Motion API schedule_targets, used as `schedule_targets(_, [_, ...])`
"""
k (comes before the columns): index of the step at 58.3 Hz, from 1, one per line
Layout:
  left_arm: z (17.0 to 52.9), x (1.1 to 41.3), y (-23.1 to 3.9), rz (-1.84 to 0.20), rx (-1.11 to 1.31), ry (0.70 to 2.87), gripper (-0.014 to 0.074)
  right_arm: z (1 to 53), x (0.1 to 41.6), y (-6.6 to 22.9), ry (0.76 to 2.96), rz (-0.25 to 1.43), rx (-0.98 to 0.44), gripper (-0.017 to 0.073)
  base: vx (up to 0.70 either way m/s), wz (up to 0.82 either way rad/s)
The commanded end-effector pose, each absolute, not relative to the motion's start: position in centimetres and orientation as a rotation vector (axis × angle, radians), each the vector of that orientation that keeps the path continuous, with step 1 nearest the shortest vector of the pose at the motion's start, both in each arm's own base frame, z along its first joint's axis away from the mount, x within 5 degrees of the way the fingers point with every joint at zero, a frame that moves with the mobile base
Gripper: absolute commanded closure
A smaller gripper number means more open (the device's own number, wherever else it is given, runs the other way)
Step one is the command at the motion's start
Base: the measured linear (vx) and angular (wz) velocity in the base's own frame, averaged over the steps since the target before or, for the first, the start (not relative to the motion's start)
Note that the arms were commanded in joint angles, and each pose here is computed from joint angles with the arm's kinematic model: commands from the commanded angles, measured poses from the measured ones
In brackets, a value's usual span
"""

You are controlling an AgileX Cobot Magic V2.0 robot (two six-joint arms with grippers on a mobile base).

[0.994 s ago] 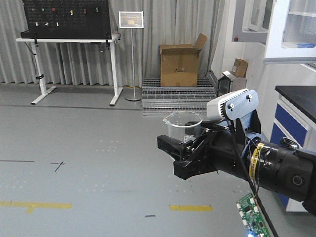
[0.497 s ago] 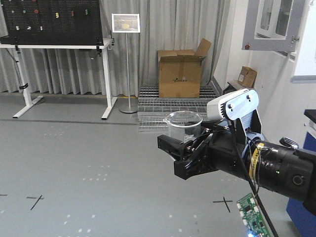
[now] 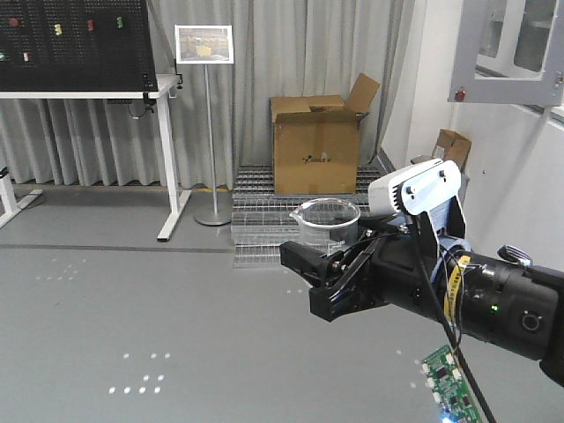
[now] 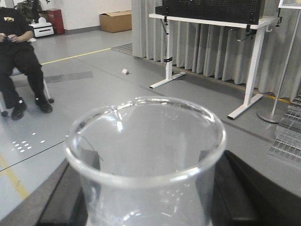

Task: Pick beaker and place in left cabinet
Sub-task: 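Keep holding the beaker while driving to the open cabinet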

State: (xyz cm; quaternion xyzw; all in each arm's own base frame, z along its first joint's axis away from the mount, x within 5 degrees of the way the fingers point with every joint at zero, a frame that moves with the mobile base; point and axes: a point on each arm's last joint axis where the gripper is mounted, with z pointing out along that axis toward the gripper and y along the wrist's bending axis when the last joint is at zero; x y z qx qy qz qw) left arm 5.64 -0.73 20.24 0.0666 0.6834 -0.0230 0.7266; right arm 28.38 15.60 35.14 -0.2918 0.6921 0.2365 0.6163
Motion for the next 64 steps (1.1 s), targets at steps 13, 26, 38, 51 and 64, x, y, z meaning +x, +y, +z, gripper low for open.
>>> schedule_targets(13, [20.55, 5.49, -0.69, -0.060, 0.129, 1.422, 0.0592, 37.51, 27.67, 15.41, 1.510, 0.575, -0.657, 0.0426, 0.69, 0.01])
schedule_targets(26, [20.55, 5.49, -0.69, -0.060, 0.129, 1.422, 0.0592, 37.51, 27.67, 15.41, 1.510, 0.575, -0.657, 0.0426, 0.68, 0.03])
schedule_targets(38, [20.55, 5.49, -0.69, -0.060, 0.129, 1.422, 0.0592, 37.51, 27.67, 15.41, 1.510, 0.575, -0.657, 0.0426, 0.67, 0.02])
schedule_targets(51, [20.55, 5.49, -0.69, -0.060, 0.129, 1.422, 0.0592, 37.51, 27.67, 15.41, 1.510, 0.575, -0.657, 0.0426, 0.66, 0.01])
schedule_targets(64, [20.55, 5.49, -0.69, -0.060, 0.129, 1.422, 0.0592, 37.51, 27.67, 15.41, 1.510, 0.575, -0.657, 0.0426, 0.64, -0.03])
